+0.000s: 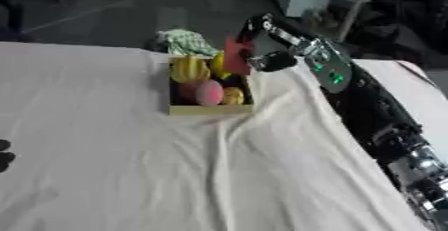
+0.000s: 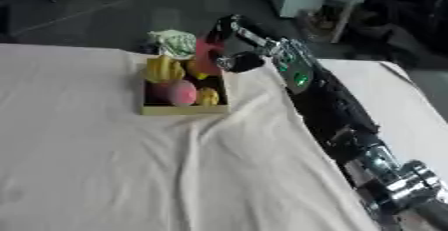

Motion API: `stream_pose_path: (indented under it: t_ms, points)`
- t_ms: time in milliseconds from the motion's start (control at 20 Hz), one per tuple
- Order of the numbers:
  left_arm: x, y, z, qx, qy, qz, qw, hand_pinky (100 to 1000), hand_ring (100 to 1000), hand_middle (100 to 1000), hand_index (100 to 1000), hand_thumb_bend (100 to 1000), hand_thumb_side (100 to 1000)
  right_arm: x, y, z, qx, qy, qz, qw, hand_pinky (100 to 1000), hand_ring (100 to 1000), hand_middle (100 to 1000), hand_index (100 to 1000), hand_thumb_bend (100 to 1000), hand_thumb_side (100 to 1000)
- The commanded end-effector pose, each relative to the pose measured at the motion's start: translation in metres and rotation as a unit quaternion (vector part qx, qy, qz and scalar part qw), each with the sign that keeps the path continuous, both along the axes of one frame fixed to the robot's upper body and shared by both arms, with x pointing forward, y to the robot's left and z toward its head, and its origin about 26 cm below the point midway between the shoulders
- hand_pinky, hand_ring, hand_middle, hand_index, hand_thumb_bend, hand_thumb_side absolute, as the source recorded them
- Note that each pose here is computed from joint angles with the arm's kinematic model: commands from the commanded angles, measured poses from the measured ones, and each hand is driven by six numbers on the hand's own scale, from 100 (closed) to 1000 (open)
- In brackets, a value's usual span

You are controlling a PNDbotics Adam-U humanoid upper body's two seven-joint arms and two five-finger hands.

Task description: Pick up objects on the table and place them in the box.

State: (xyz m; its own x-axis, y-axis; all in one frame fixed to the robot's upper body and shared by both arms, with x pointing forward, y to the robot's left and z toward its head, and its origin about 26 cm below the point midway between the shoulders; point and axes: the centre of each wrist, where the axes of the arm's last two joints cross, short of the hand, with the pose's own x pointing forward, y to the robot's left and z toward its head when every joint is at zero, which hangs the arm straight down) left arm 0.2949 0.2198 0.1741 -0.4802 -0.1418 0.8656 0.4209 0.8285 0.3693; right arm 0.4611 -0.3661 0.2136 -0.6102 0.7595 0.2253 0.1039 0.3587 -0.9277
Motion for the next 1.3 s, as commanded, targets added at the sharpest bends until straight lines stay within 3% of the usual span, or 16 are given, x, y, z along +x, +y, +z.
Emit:
stream_pose_path:
  t_ms: [50, 650, 1000, 1300]
  points:
    - [-0.001, -0.002, 0.008, -0.004, -0.013, -0.005, 1.000, 842, 773, 739, 919, 100, 854, 0.003, 0.002, 0.006, 0.002, -0.021, -0.014, 1.000, 702, 665, 498, 687, 100, 206]
    - [-0.002, -0.003, 0.007, -0.005, -0.010, -0.006, 1.000, 845, 774, 739, 920, 100, 863, 0.010, 0.016, -0.031, -0.045, -0.028, -0.019, 0.998, 745, 762, 713, 880, 100, 199]
    - [-0.002, -0.003, 0.006, -0.004, -0.007, -0.004, 1.000, 846, 774, 738, 920, 100, 864, 0.008, 0.003, -0.033, -0.062, -0.006, -0.027, 0.998, 768, 785, 757, 921, 100, 198]
    - [-0.002, -0.002, 0.005, -0.004, -0.004, -0.001, 1.000, 847, 774, 738, 920, 100, 867, 0.003, -0.008, -0.025, -0.037, -0.014, -0.020, 0.999, 781, 797, 782, 930, 100, 216]
